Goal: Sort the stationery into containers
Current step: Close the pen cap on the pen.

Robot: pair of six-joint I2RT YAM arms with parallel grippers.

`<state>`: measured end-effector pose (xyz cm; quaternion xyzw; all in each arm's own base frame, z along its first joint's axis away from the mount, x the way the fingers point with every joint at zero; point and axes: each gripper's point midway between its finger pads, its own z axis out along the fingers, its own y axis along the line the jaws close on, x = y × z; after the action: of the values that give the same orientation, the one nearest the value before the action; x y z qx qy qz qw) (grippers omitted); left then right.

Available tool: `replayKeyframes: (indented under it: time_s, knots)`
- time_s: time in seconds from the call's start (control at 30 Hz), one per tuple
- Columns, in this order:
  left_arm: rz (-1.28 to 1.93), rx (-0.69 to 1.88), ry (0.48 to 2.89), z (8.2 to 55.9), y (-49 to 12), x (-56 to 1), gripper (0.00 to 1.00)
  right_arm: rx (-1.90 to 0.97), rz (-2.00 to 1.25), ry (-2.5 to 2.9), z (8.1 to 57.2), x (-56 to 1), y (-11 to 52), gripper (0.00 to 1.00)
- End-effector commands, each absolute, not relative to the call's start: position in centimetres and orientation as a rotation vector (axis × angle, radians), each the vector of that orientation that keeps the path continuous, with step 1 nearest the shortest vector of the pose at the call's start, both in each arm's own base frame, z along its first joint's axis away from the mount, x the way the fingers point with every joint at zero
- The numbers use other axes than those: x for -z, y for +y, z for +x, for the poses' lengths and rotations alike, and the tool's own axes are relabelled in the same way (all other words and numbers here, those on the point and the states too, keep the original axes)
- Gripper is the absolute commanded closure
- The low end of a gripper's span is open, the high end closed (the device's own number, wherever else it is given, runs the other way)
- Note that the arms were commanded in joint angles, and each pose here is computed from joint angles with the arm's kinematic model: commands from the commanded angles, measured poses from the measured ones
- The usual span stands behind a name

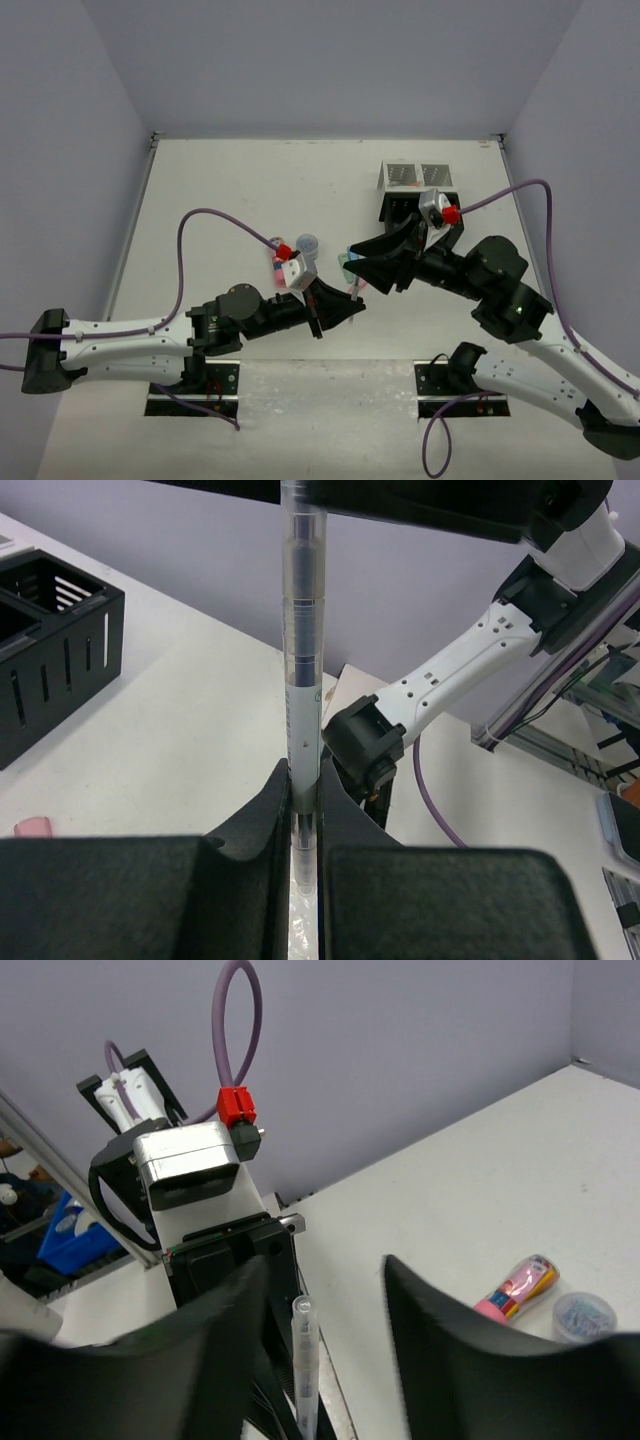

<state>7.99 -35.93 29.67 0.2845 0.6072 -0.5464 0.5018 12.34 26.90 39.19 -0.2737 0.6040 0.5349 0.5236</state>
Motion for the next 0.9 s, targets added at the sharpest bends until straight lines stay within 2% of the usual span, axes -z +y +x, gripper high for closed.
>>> replayKeyframes:
  time_s: [0.0,0.13,0.2,0.27,0.37,0.53,0.87]
  knots:
    - [0.689,1.322,1.406,8.1,-36.1,-31.0,1.0,-1.255,-0.665,1.456,12.4,-39.6,26.7,0.59]
    - [0.688,1.314,1.414,8.2,-36.2,-30.9,1.0,-1.273,-0.684,1.458,11.9,-39.3,26.8,0.62]
    - [0.677,1.31,1.417,8.4,-36.1,-31.0,1.0,-1.281,-0.694,1.462,11.7,-39.0,26.9,0.72]
    - [0.668,1.306,1.414,8.5,-36.0,-31.3,1.0,-1.282,-0.696,1.476,11.8,-38.5,26.9,0.87]
    - [0.659,1.289,1.409,8.8,-35.8,-31.8,1.0,-1.287,-0.699,1.491,11.8,-37.7,27.1,0.99]
    - [0.637,1.245,1.395,9.5,-35.1,-33.1,1.0,-1.3,-0.703,1.513,11.8,-36.1,27.4,1.0]
    - [0.57,1.142,1.251,11.0,-32.5,-41.5,1.0,-1.344,-0.713,1.643,12.0,-29.8,29.0,1.0]
